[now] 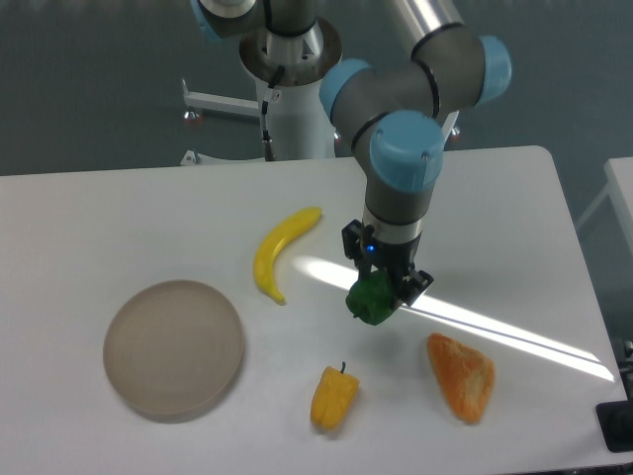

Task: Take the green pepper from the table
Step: 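Lift the grasped green pepper up off the table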

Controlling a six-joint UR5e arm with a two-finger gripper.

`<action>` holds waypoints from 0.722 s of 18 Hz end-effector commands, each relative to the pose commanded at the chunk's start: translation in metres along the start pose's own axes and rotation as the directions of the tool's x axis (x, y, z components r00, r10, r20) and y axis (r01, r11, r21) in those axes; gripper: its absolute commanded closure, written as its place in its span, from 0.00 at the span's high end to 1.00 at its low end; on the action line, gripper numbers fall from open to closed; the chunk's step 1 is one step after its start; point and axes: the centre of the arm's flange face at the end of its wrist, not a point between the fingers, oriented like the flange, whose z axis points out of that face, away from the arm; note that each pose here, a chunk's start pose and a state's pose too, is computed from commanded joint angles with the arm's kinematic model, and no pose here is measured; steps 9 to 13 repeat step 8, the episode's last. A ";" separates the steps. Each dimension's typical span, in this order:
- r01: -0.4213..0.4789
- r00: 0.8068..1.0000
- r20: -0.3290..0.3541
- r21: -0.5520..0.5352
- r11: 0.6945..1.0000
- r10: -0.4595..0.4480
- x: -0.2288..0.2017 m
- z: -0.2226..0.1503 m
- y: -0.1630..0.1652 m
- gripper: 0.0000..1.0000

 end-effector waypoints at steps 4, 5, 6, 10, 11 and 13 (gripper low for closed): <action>0.004 1.000 0.012 0.004 1.000 -0.004 -0.004 -0.006 0.002 0.37; 0.003 1.000 0.012 0.003 1.000 -0.003 -0.003 -0.005 0.001 0.37; 0.003 1.000 0.009 0.002 1.000 -0.003 -0.003 -0.002 0.001 0.37; 0.001 1.000 0.009 0.003 1.000 -0.001 -0.003 -0.002 0.000 0.37; 0.001 1.000 0.009 0.003 1.000 -0.001 -0.003 -0.002 0.000 0.37; 0.001 1.000 0.009 0.003 1.000 -0.001 -0.003 -0.002 0.000 0.37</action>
